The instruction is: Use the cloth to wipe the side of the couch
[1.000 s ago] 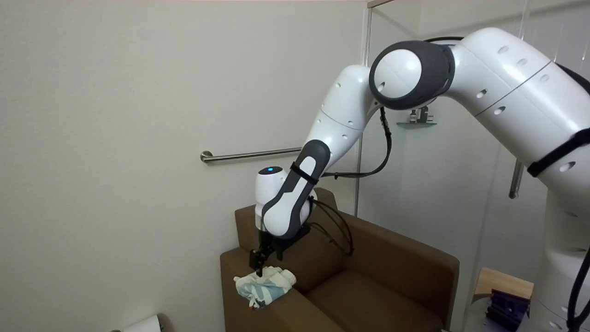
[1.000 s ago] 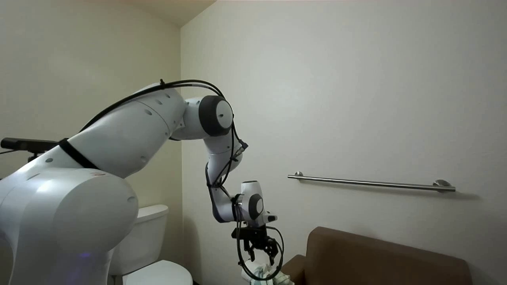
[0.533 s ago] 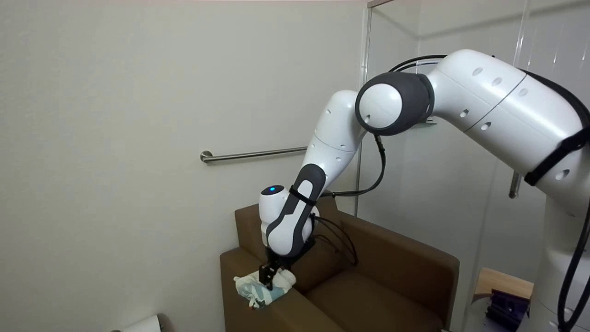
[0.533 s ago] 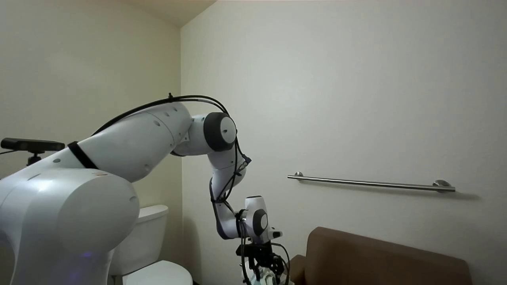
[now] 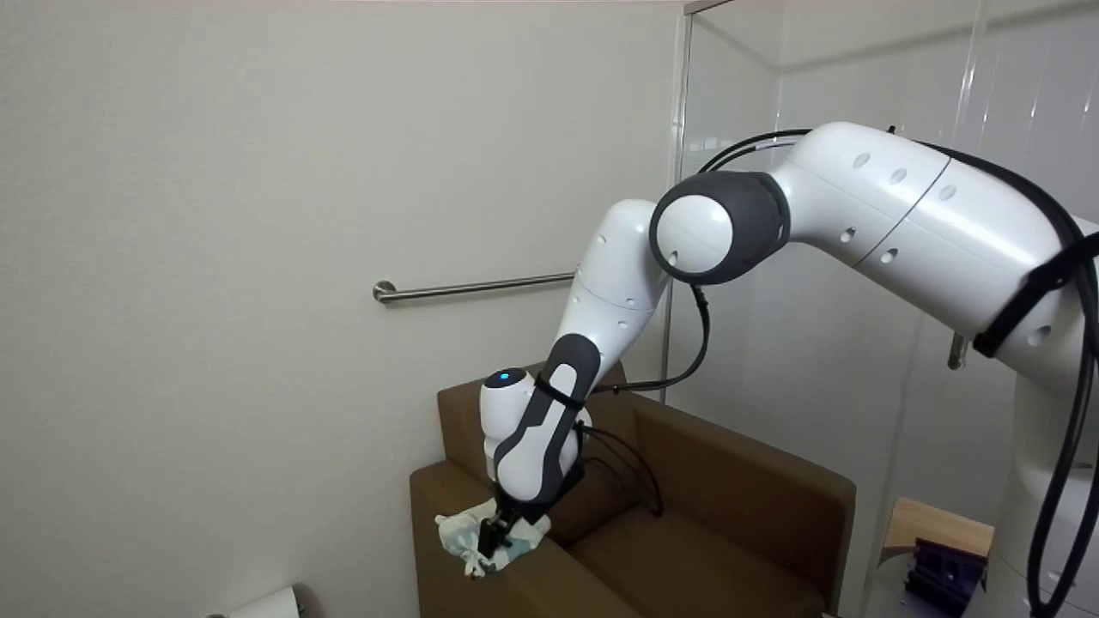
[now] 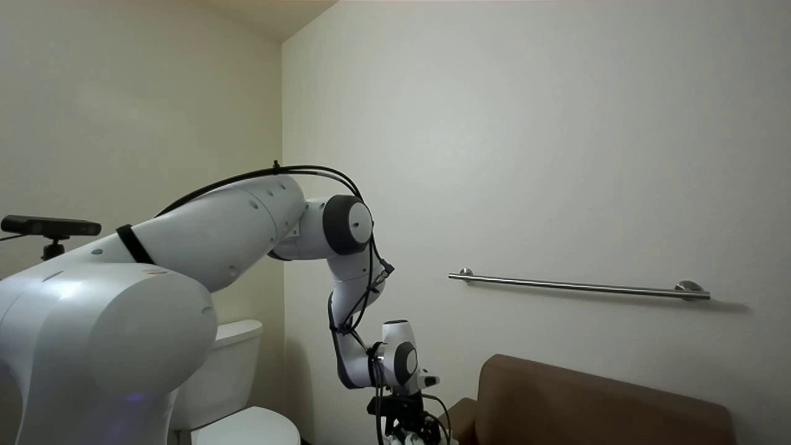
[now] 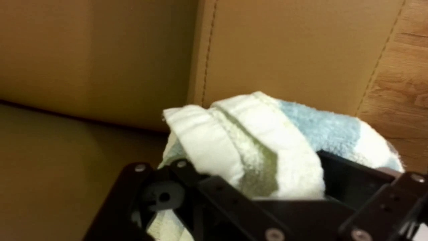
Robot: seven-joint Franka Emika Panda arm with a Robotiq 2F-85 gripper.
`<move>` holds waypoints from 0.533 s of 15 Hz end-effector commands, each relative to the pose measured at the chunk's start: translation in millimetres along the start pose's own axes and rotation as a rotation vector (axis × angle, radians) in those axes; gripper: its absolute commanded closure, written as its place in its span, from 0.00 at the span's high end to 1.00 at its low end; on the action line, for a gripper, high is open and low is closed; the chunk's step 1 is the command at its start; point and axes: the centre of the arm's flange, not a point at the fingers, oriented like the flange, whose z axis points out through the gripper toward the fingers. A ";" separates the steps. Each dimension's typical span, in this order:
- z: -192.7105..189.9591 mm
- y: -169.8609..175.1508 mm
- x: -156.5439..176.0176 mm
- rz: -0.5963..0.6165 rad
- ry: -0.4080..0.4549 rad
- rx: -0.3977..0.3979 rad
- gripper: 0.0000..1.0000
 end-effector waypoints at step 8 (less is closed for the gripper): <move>-19.1 -0.4 2.1 -0.067 -0.011 0.020 0.06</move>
